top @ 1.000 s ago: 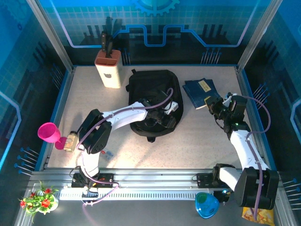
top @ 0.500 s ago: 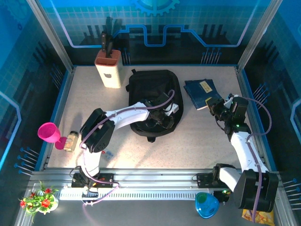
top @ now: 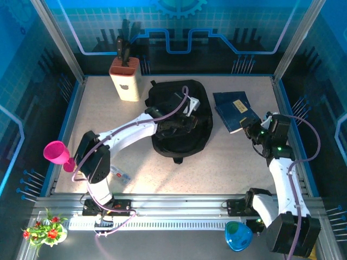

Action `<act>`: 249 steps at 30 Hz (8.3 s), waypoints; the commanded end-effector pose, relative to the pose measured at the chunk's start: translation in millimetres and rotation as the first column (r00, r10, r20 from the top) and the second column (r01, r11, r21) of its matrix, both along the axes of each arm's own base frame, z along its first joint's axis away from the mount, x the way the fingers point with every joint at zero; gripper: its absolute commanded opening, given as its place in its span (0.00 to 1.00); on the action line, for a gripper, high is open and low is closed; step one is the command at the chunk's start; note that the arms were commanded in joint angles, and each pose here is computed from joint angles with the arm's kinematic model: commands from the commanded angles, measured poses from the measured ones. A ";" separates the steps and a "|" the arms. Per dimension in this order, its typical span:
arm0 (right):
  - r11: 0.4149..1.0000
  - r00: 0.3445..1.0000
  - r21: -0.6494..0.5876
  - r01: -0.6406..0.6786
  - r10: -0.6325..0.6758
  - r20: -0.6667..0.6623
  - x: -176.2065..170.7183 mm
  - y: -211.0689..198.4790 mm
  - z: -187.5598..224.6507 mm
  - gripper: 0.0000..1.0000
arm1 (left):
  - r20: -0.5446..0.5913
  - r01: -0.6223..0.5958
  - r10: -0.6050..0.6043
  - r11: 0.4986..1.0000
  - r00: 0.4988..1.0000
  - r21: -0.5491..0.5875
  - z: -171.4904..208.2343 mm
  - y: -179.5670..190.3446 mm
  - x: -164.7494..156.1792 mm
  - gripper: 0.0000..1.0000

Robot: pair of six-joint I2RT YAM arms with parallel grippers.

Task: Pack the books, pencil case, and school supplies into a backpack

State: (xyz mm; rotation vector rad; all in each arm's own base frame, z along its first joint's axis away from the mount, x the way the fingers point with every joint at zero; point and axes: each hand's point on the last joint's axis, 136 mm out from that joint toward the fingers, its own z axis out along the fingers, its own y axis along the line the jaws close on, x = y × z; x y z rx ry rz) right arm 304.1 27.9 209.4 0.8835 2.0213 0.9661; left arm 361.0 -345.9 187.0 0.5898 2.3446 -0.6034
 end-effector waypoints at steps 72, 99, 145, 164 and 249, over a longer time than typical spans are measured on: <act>0.942 0.942 -0.073 -0.326 0.318 -0.109 87.8 200.6 -74.9 0.58 | 0.164 -0.270 0.332 0.910 0.929 -0.315 111.1 5.4 82.4 0.00; 0.931 0.970 -0.291 -0.220 0.175 -0.171 122.4 40.5 -42.9 0.98 | -0.009 -0.164 0.164 0.980 0.986 -0.108 16.6 60.8 -11.9 0.68; 0.964 0.691 -0.118 -0.239 0.084 -0.718 -13.6 19.5 -190.6 0.80 | -0.067 -0.224 0.215 0.961 0.974 -0.165 26.7 47.4 7.6 0.99; 0.900 0.859 -0.398 -0.178 -0.055 -0.509 2.8 -45.5 -109.3 0.81 | -0.273 -0.075 0.025 0.981 0.962 -0.176 -11.6 -96.6 -3.3 0.98; 0.971 0.812 0.038 -0.236 0.219 -0.540 2.5 -10.1 -190.6 0.26 | -0.721 -0.220 -0.085 0.922 0.688 -0.318 -85.3 -147.2 -22.5 0.25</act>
